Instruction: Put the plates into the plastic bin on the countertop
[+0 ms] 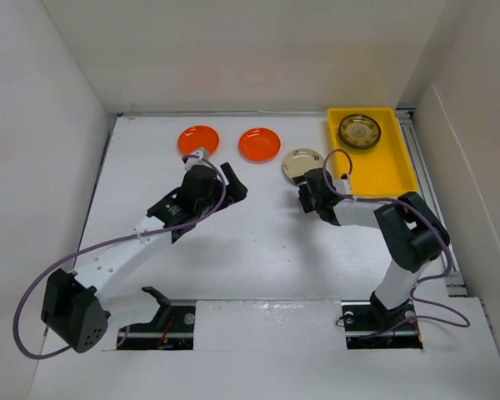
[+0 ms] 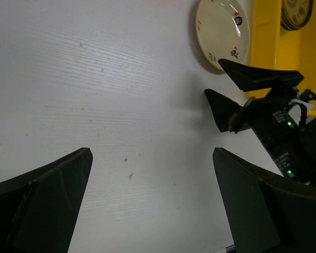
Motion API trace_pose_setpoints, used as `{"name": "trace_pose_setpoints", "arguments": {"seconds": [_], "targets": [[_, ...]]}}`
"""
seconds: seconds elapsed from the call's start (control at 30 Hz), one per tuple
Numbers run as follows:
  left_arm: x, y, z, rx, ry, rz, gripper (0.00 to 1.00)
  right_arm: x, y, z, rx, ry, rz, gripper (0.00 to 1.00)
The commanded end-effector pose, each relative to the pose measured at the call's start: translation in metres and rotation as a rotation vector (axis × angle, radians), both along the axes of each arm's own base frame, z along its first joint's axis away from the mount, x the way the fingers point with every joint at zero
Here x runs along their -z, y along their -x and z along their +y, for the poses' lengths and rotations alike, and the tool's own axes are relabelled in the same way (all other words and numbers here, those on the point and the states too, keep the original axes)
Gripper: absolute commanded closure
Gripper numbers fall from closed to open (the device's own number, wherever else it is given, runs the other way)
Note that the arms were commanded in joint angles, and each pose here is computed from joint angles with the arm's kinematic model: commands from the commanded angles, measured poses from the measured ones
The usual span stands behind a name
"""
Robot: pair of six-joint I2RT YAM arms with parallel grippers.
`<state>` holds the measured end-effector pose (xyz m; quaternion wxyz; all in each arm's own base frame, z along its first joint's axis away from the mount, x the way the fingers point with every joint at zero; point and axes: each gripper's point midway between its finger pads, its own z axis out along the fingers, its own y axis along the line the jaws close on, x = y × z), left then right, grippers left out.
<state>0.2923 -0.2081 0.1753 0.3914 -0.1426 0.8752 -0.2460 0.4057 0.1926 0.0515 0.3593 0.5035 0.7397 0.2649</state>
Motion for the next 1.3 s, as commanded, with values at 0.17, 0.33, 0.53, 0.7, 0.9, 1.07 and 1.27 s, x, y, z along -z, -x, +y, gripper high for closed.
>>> {"name": "trace_pose_setpoints", "arguments": {"seconds": [0.17,0.33,0.53,0.7,0.9,1.07,1.27], "targets": [[-0.024,0.023,0.016,0.053,-0.005,-0.086,0.0,0.003,-0.051,-0.007,0.196,-0.106,-0.027,0.35],[-0.032,0.031,0.022,0.057,0.005,-0.115,0.0,0.005,-0.061,-0.009,0.229,-0.081,0.03,0.45],[-0.037,0.038,0.03,0.058,-0.009,-0.131,0.0,0.013,-0.065,-0.004,0.23,-0.026,0.102,0.56],[-0.041,0.039,0.033,0.05,-0.012,-0.135,0.0,0.011,-0.073,0.005,0.21,-0.014,0.142,0.39],[-0.035,0.031,0.025,0.059,-0.026,-0.106,0.0,0.014,-0.068,0.009,0.199,0.0,0.174,0.42],[-0.041,0.029,0.025,0.051,-0.02,-0.123,0.0,0.02,-0.074,0.003,0.204,0.004,0.246,0.56],[-0.047,0.027,0.026,0.041,-0.02,-0.133,0.0,0.027,-0.075,0.0,0.191,0.004,0.342,0.8]]}}
